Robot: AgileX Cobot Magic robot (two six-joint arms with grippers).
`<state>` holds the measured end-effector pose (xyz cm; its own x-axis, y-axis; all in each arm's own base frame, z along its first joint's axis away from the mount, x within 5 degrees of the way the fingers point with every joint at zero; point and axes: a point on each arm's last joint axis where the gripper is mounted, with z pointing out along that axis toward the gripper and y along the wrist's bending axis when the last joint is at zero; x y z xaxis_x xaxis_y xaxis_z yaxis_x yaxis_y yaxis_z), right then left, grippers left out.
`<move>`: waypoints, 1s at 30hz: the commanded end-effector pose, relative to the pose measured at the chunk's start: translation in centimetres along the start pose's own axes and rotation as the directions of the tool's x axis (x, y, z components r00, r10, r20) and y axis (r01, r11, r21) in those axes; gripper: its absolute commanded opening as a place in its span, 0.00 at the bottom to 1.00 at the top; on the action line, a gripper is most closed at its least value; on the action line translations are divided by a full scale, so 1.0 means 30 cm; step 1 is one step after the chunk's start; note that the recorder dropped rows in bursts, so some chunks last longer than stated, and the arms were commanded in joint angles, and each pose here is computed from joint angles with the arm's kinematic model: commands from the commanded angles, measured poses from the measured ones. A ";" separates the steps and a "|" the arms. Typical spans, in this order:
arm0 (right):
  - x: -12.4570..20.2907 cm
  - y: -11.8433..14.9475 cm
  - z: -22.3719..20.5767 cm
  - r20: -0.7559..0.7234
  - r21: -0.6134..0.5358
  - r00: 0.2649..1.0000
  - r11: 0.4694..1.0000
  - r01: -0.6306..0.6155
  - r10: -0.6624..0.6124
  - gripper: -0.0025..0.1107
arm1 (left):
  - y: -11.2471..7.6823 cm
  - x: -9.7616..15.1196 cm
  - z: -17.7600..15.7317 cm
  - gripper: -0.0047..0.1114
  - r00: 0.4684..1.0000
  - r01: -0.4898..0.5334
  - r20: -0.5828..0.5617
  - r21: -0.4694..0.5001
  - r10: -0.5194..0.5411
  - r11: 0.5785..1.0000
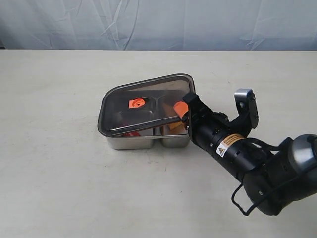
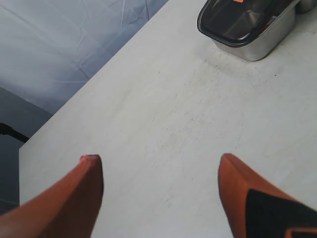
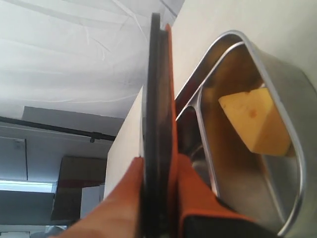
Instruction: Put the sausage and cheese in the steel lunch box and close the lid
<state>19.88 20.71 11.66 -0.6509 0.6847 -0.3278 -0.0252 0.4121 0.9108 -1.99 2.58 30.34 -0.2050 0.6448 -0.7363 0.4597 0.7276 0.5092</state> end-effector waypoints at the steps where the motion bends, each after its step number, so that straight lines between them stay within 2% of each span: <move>1: 0.004 -0.036 -0.001 -0.021 0.099 0.999 0.994 0.035 -0.033 0.02 | 0.004 -0.004 -0.003 0.58 1.000 0.009 0.013 -0.001 -0.009 1.000; 8: 0.015 -0.078 -0.009 -0.061 0.236 0.998 0.971 0.041 -0.027 0.02 | 0.004 -0.004 -0.003 0.58 1.000 0.009 0.013 -0.001 -0.009 1.000; 14: 0.015 -0.080 -0.009 -0.065 0.241 0.997 0.969 0.052 -0.037 0.02 | 0.004 -0.004 -0.003 0.58 1.000 0.009 0.013 -0.001 -0.009 1.000; 20: 0.018 -0.086 -0.013 -0.113 0.257 0.981 0.949 0.180 -0.155 0.03 | 0.004 -0.004 -0.003 0.58 1.000 0.009 0.013 -0.001 -0.009 1.000; 23: 0.023 -0.096 -0.016 -0.137 0.283 0.977 0.938 0.199 -0.166 0.18 | 0.004 -0.004 -0.003 0.58 1.000 0.009 0.013 -0.001 -0.009 1.000; 24: 0.023 -0.096 -0.016 -0.137 0.283 0.976 0.938 0.199 -0.166 0.25 | 0.004 -0.004 -0.003 0.58 1.000 0.009 0.013 -0.001 -0.009 1.000; 25: 0.023 -0.096 -0.016 -0.136 0.282 0.977 0.938 0.199 -0.166 0.37 | 0.004 -0.004 -0.003 0.58 1.000 0.009 0.013 -0.001 -0.009 1.000; 27: 0.022 -0.095 -0.015 -0.135 0.280 0.977 0.939 0.199 -0.167 0.48 | 0.004 -0.004 -0.003 0.58 1.000 0.009 0.013 -0.001 -0.009 1.000; 30: 0.022 -0.095 -0.015 -0.135 0.280 0.977 0.939 0.199 -0.167 0.47 | 0.004 -0.004 -0.003 0.58 1.000 0.009 0.013 -0.001 -0.009 1.000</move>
<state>19.77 20.41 10.66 -0.6815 0.5667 -0.4629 -0.0271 0.6127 0.7899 -1.99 2.58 30.34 -0.2050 0.6448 -0.7363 0.4597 0.7276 0.5092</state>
